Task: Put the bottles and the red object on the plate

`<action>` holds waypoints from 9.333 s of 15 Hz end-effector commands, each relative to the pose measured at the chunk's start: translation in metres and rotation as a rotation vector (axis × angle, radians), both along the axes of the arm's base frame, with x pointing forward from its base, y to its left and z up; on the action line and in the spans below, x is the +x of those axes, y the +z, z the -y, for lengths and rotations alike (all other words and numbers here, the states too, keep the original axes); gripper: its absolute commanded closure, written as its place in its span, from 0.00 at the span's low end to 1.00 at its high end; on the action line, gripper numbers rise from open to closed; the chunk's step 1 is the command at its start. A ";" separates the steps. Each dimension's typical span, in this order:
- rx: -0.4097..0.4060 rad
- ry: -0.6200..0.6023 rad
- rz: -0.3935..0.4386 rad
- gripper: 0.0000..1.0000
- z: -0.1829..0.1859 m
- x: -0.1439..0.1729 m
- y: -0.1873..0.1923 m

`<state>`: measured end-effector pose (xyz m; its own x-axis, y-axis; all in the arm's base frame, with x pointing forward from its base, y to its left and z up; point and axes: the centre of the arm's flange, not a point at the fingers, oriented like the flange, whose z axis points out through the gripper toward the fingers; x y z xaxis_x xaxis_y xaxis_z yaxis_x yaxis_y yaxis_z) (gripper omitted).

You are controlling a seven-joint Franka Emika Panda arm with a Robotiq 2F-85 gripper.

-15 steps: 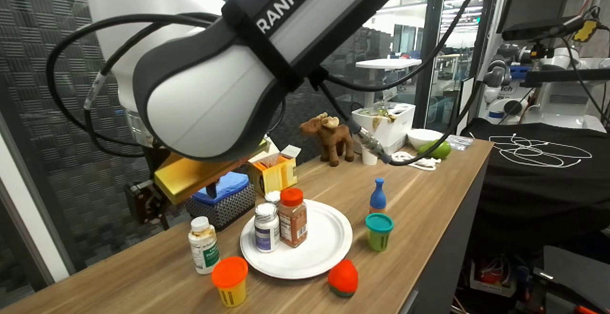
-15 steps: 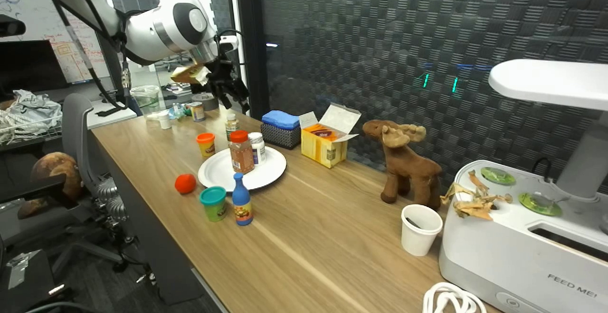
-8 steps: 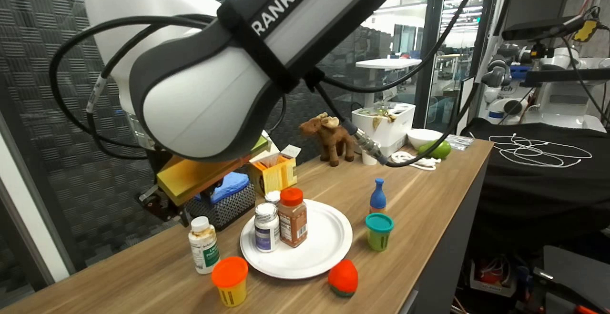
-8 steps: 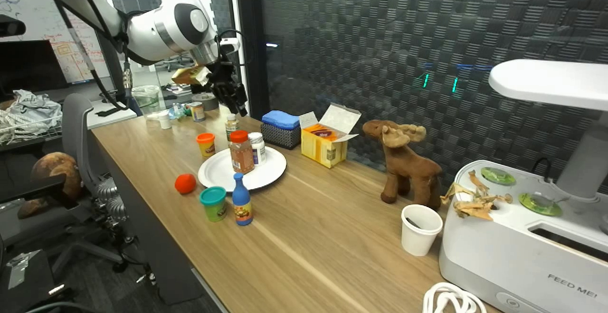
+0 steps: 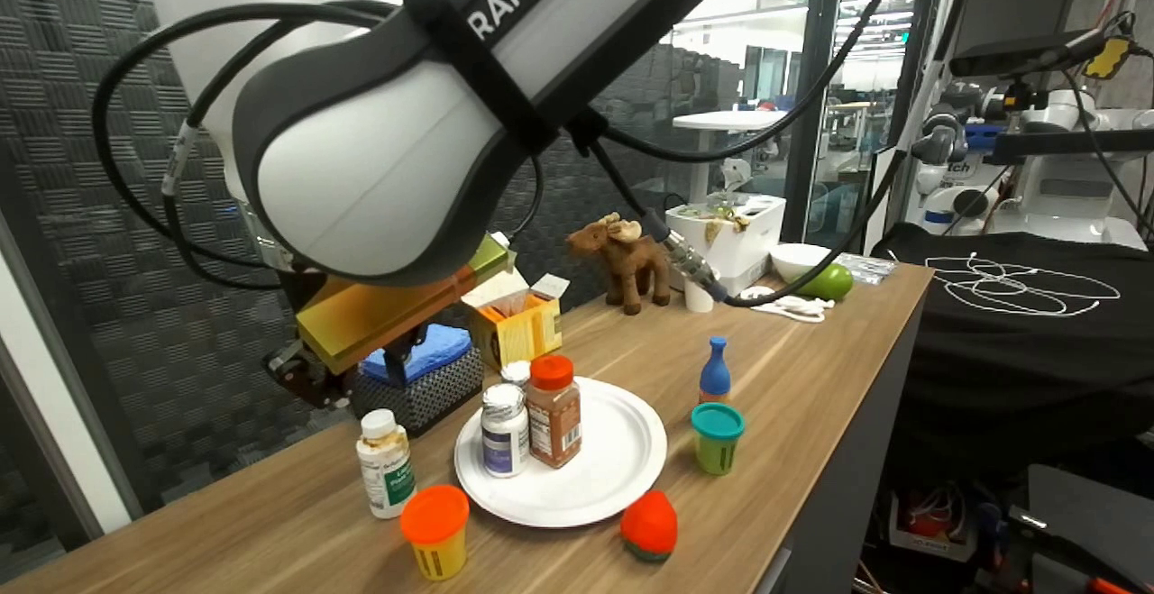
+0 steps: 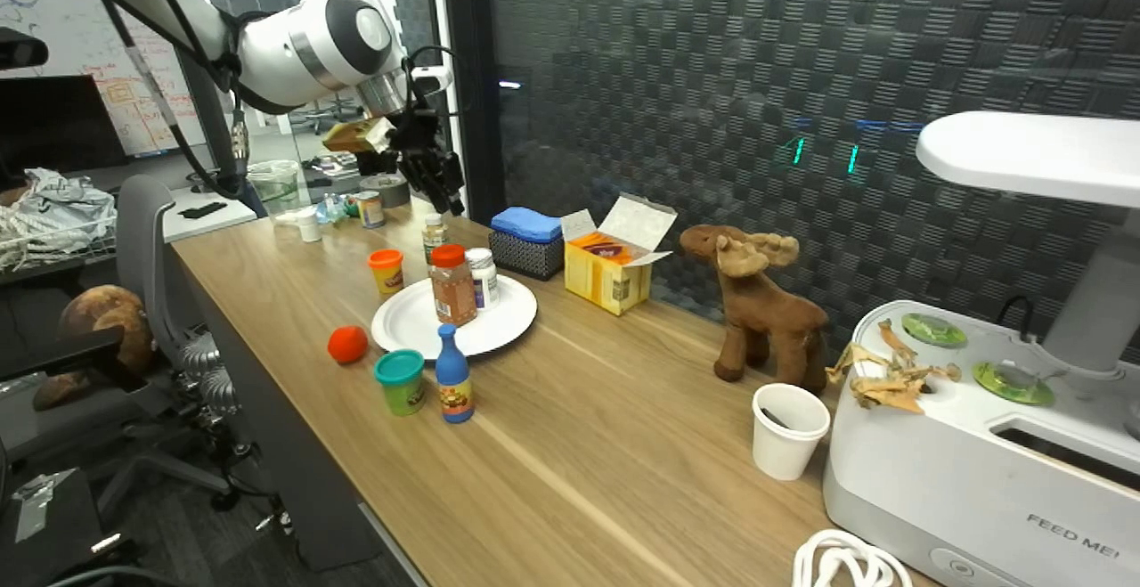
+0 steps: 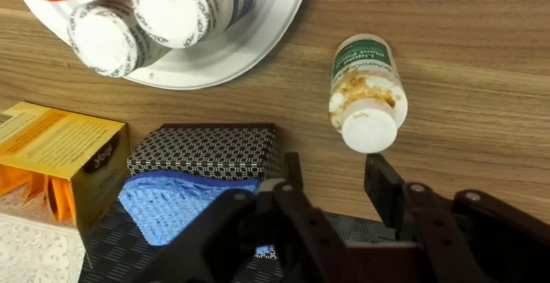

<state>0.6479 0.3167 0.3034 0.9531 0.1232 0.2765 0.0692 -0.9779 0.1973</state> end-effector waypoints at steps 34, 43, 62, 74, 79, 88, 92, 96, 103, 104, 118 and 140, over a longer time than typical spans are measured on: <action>0.098 -0.123 0.000 0.93 0.011 -0.011 0.072; -0.006 -0.154 0.235 0.93 0.097 -0.042 0.186; 0.001 -0.387 -0.081 0.93 0.193 -0.062 0.063; 0.088 -0.476 -0.072 0.92 0.172 -0.055 0.009; 0.097 -0.503 -0.080 0.92 0.169 -0.054 -0.005; 0.114 -0.534 -0.039 0.85 0.172 -0.046 0.000; 0.114 -0.504 -0.011 0.31 0.174 -0.053 0.014; 0.076 -0.468 0.103 0.02 0.200 -0.070 0.057; 0.161 -0.541 0.092 0.00 0.245 -0.135 0.110; 0.183 -0.549 0.072 0.01 0.246 -0.146 0.111; 0.083 -0.448 -0.097 0.00 0.235 -0.218 0.054; 0.200 -0.575 -0.073 0.00 0.219 -0.217 -0.029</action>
<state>0.4268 0.0954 0.2916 0.8937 -0.4227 0.1507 -0.4339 -0.8996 0.0500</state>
